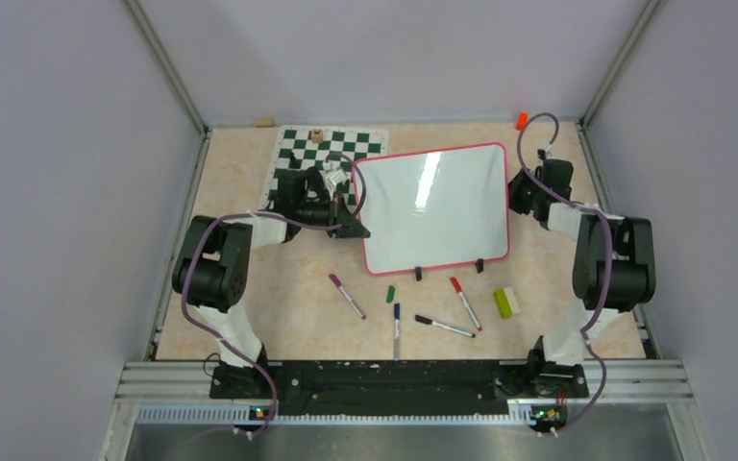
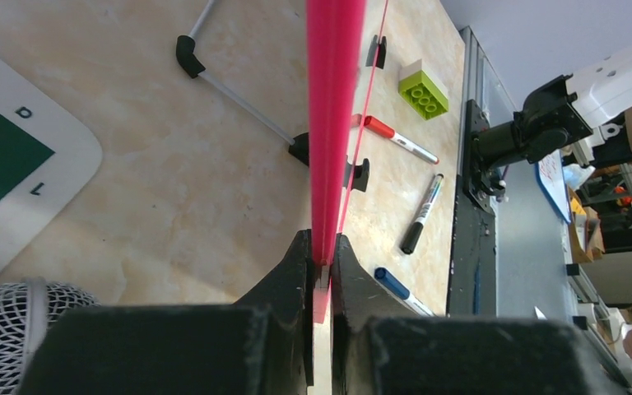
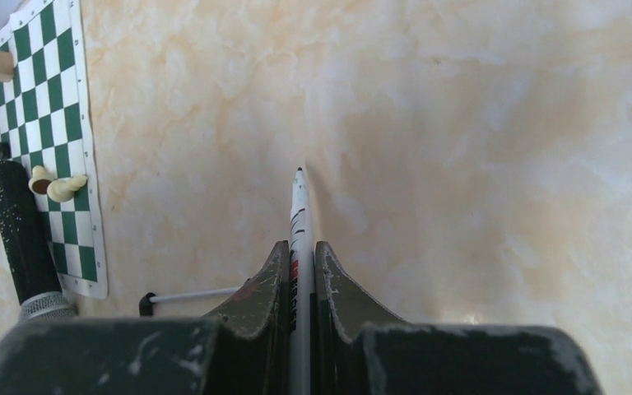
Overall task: Write a sentence on the whiteboard
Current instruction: Move the whiteboard to the center of the board.
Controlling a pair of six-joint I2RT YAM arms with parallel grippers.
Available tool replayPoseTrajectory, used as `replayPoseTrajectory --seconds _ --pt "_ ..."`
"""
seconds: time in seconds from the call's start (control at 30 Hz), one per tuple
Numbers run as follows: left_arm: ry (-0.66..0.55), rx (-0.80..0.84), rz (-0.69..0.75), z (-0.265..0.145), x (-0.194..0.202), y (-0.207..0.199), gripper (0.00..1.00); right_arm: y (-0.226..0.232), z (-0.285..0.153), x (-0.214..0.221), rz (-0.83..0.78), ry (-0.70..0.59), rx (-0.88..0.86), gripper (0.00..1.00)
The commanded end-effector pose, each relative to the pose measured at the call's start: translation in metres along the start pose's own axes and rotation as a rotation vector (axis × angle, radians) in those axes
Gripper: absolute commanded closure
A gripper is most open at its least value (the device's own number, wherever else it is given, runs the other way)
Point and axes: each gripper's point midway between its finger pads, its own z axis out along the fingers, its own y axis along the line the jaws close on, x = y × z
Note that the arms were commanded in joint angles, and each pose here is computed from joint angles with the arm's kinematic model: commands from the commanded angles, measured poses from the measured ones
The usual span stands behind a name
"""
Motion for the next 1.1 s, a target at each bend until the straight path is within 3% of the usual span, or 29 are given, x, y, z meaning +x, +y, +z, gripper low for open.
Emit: replayPoseTrajectory --seconds 0.0,0.33,0.53,0.77,0.8,0.83,1.07 --pt "-0.004 0.045 -0.004 0.003 0.001 -0.018 1.0 0.031 -0.018 0.008 -0.02 -0.032 -0.061 1.0" --pt "-0.018 -0.021 0.003 -0.001 0.005 -0.015 0.97 0.023 -0.032 -0.008 -0.008 -0.052 0.006 1.0" --pt "-0.008 -0.035 0.011 -0.002 0.005 -0.013 0.61 0.008 -0.034 -0.044 0.007 -0.11 0.052 1.0" --pt "-0.031 -0.087 0.045 -0.008 0.001 -0.011 0.39 -0.037 -0.046 -0.078 0.136 -0.145 0.187 1.0" --pt "-0.042 -0.092 0.057 -0.011 -0.001 -0.012 0.13 -0.043 -0.05 -0.082 0.161 -0.156 0.198 1.0" --pt "-0.057 -0.102 0.07 -0.014 -0.003 -0.014 0.03 -0.048 -0.056 -0.086 0.182 -0.172 0.211 1.0" --pt "-0.195 -0.267 0.162 -0.044 -0.019 -0.022 0.01 -0.054 -0.098 -0.09 0.179 -0.266 0.309 1.0"
